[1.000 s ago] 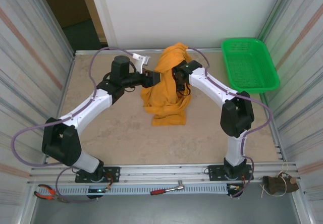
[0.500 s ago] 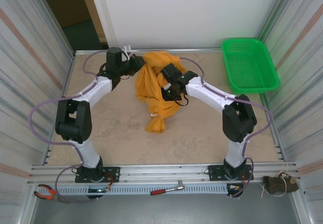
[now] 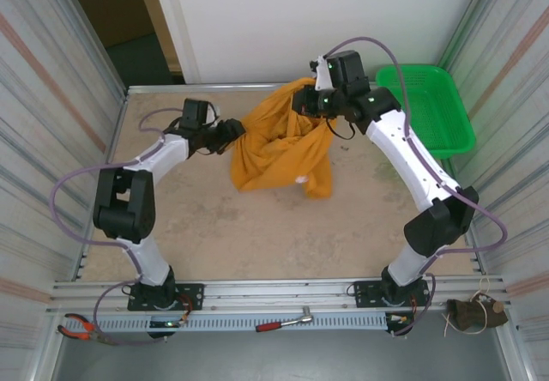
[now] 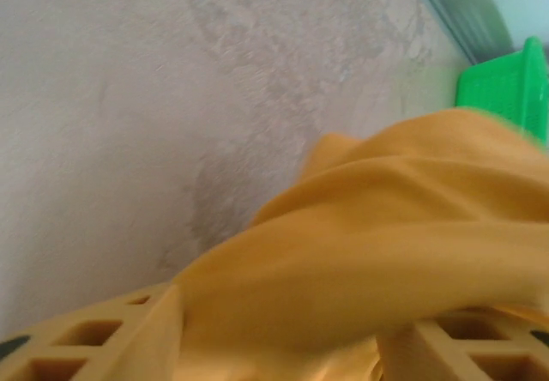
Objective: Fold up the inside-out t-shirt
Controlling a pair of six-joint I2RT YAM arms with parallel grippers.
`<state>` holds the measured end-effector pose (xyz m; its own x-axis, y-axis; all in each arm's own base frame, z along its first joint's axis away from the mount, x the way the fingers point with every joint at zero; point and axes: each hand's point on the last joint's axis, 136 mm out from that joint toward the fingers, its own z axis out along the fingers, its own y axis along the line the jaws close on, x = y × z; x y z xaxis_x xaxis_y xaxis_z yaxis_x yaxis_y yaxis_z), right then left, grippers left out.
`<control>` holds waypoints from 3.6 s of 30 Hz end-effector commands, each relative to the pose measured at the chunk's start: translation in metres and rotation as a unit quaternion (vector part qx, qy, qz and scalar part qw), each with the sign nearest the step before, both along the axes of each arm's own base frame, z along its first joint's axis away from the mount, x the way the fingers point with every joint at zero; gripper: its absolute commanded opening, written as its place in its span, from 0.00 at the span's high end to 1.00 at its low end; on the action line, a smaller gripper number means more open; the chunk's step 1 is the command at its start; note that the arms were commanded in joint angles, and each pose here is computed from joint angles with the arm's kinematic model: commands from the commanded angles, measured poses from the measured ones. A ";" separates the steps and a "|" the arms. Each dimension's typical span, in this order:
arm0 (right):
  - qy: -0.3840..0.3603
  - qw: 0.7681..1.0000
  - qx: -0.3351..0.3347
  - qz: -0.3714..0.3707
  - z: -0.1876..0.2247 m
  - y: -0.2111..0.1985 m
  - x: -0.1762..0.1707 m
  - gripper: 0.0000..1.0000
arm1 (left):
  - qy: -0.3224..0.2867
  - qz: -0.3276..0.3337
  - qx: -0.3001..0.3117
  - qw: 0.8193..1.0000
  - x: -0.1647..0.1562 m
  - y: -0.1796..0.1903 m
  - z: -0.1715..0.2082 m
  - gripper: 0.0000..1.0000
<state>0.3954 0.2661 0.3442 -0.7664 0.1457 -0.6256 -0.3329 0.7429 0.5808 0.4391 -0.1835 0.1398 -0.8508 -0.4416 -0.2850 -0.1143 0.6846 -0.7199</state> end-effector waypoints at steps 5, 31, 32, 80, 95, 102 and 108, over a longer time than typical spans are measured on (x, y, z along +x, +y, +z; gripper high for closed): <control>-0.024 0.998 0.052 -0.005 0.036 0.005 0.004 1.00 | -0.180 -0.044 0.050 0.981 -0.046 -0.007 0.106 0.19; 0.008 0.971 0.186 0.147 0.050 0.016 -0.081 1.00 | -0.270 -0.091 -0.044 0.958 0.052 -0.103 0.157 0.96; 0.006 0.969 0.192 0.152 0.050 0.016 -0.086 1.00 | -0.250 -0.083 -0.051 0.963 0.061 -0.102 0.148 1.00; 0.067 0.960 0.219 0.162 -0.007 -0.009 -0.085 1.00 | -0.148 -0.004 -0.146 0.978 0.070 -0.112 0.079 1.00; -0.077 0.956 0.246 0.141 0.123 -0.047 -0.071 1.00 | -0.005 0.014 0.017 1.000 0.052 -0.056 -0.047 1.00; -0.118 0.949 0.262 0.129 0.175 -0.064 -0.057 1.00 | -0.122 -0.018 0.033 0.992 0.036 -0.010 0.045 0.36; -0.089 0.955 0.265 0.100 0.155 -0.063 -0.040 1.00 | -0.255 -0.070 0.061 0.963 -0.020 -0.018 0.133 0.25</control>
